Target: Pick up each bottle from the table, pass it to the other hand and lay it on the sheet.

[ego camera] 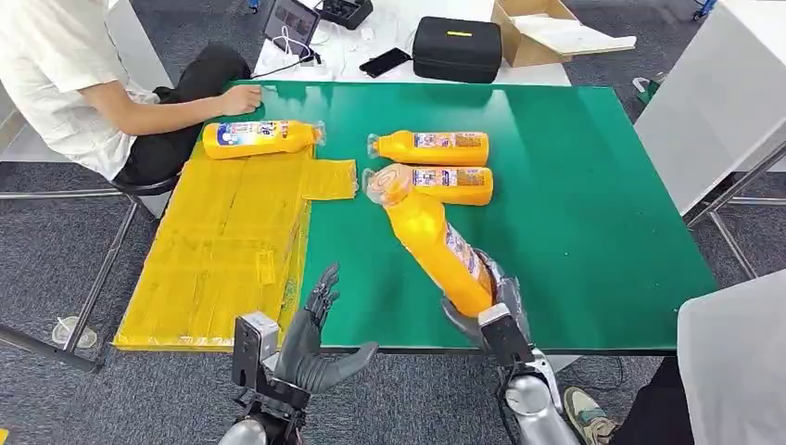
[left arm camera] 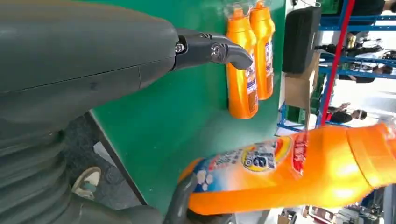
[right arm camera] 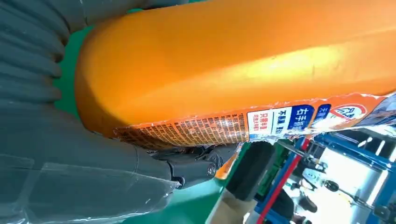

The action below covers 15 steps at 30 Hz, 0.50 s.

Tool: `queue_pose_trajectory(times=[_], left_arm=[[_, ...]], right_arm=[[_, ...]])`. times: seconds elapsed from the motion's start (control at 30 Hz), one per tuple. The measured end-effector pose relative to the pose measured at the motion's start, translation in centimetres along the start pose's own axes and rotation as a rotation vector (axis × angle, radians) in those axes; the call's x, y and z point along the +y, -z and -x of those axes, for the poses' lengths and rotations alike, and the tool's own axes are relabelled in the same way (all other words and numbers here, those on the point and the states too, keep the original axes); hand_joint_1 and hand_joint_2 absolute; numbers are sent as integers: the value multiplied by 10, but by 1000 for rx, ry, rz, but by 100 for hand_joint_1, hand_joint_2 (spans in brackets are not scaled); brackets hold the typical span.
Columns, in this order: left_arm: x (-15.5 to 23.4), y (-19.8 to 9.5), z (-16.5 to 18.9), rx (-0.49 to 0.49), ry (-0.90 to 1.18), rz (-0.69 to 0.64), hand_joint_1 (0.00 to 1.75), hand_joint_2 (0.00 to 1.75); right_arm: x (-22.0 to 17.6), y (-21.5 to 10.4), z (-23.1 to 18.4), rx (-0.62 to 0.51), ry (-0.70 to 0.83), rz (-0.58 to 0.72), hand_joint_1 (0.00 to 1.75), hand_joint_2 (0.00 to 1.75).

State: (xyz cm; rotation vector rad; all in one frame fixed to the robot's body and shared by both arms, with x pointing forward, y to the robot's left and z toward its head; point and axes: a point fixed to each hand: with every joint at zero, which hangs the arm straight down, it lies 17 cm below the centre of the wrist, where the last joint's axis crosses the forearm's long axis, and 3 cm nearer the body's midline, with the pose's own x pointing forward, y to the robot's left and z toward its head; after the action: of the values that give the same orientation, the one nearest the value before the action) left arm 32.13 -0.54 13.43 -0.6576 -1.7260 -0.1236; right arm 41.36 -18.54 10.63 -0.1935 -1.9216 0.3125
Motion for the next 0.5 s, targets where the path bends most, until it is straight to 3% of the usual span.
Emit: queue_pose_trajectory(times=[0.3, 0.5], left_arm=[[26, 2, 8, 63, -133, -113, 0, 175], [19, 14, 5, 93, -268, -85, 0, 175]], right_arm=[[2, 6, -38, -88, 22, 43, 175, 175], [46, 9, -46, -113, -23, -108, 175, 175]])
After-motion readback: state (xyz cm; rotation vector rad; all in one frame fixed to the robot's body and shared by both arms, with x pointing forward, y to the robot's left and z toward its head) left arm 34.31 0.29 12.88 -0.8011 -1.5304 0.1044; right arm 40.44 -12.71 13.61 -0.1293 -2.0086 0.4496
